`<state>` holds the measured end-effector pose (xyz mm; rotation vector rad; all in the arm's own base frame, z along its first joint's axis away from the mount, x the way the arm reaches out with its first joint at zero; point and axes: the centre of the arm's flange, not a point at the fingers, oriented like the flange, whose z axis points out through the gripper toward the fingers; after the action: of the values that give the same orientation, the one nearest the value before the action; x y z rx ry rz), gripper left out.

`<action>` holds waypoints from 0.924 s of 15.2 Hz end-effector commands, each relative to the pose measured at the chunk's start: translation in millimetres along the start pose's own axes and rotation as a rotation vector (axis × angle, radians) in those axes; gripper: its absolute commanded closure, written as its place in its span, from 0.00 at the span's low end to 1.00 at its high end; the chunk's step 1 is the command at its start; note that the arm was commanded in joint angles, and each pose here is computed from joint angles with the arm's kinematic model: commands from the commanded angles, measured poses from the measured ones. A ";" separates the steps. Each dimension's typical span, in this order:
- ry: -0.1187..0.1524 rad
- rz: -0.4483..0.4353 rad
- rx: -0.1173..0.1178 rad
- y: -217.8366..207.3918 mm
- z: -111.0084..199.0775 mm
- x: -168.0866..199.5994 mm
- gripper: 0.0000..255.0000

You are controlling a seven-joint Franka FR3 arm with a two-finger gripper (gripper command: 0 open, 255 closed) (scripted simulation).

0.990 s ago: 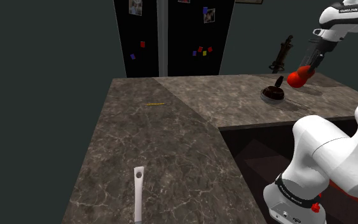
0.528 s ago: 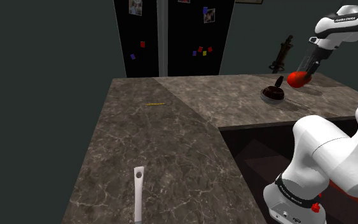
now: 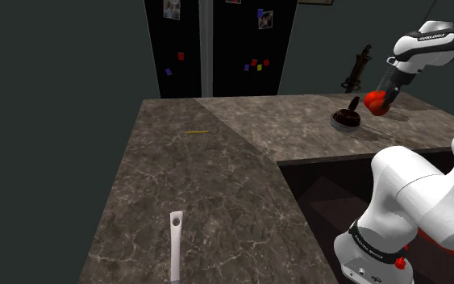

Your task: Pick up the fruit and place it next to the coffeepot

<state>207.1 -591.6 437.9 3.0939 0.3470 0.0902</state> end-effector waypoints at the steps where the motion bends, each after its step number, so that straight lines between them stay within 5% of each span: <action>1: 0.000 0.000 0.000 -0.3 10.5 0.0 1.00; 14: 0.000 0.000 0.000 -2.6 79.0 -3.7 1.00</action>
<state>207.0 -591.6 366.1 3.0938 0.3468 0.0902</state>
